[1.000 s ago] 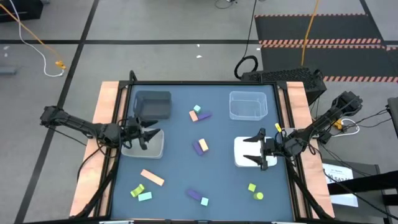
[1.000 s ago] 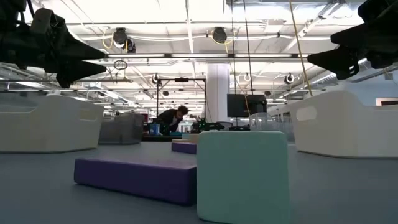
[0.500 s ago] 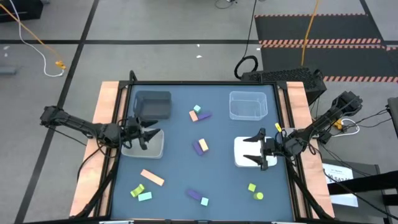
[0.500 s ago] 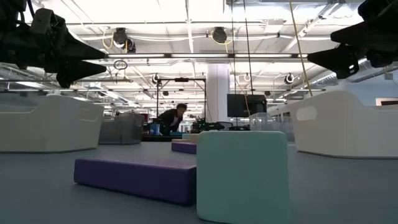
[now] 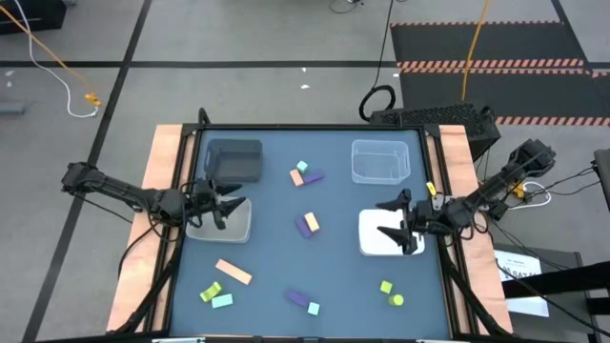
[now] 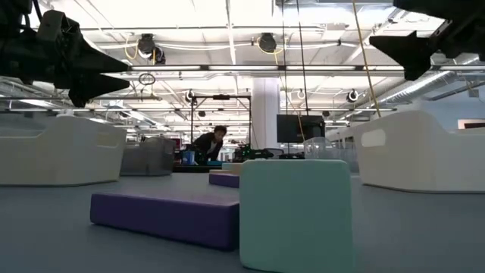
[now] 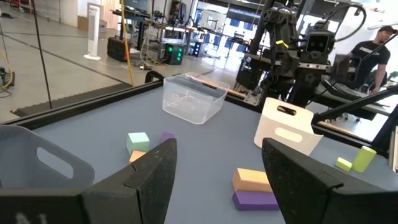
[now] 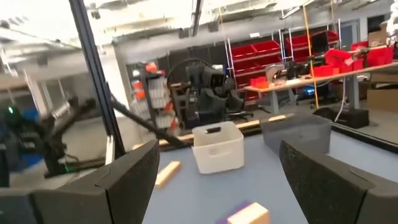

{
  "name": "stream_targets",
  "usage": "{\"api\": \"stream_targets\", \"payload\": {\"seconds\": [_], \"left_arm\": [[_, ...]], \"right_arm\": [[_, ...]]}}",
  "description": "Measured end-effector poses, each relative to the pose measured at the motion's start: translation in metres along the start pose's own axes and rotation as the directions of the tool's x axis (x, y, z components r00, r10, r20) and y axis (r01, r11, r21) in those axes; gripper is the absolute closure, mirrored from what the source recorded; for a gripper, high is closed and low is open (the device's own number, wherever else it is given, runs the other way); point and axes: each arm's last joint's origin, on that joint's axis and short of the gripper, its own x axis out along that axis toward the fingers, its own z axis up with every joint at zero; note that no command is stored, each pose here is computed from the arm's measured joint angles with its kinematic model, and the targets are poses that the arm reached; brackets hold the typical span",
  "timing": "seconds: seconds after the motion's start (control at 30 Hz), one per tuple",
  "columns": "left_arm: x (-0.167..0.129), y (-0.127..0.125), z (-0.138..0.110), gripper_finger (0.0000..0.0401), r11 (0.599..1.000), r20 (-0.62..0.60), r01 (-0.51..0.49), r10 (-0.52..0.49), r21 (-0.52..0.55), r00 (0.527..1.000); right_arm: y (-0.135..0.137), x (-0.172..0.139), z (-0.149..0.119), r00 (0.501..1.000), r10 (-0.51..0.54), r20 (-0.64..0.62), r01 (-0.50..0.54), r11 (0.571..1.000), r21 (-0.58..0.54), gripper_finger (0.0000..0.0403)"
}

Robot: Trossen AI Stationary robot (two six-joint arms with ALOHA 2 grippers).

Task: Sort & place blocks by color
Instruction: Put the top purple block into the transparent bin

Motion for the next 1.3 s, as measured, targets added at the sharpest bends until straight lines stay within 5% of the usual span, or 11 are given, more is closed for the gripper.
{"api": "stream_targets", "payload": {"seconds": [0.27, 0.53, 0.67, 1.0, 1.13, 1.3], "left_arm": [[0.0, 0.0, 0.0, 0.0164, 1.0, -0.002, -0.001, 0.001, 0.001, 1.0], [0.0, 0.0, 0.0, 0.0164, 1.0, -0.002, -0.001, 0.001, 0.002, 1.0], [0.0, 0.0, 0.0, 0.0164, 1.0, -0.002, -0.001, 0.001, 0.001, 1.0], [0.0, 0.0, 0.0, 0.0164, 1.0, -0.001, -0.001, 0.001, 0.001, 1.0], [0.0, 0.0, 0.0, 0.0164, 1.0, -0.002, -0.001, 0.001, 0.001, 1.0], [0.0, 0.0, 0.0, 0.0164, 1.0, -0.002, -0.001, 0.001, 0.002, 1.0]], "right_arm": [[0.001, -0.001, 0.016, 0.99, 0.006, 0.138, -0.048, 0.951, 0.306, 0.0078], [-0.004, -0.001, 0.015, 0.979, -0.156, 0.13, 0.115, 0.953, 0.281, 0.0078], [-0.004, -0.002, 0.018, 0.977, -0.153, 0.149, 0.105, 0.951, 0.29, 0.0078], [-0.015, 0.017, 0.031, 0.943, -0.275, 0.189, 0.281, 0.96, -0.004, 0.0078], [-0.014, 0.032, 0.044, 0.952, -0.231, 0.202, 0.259, 0.958, -0.12, 0.0078], [-0.019, 0.056, 0.059, 0.941, -0.291, 0.175, 0.329, 0.908, -0.259, 0.0078]]}}
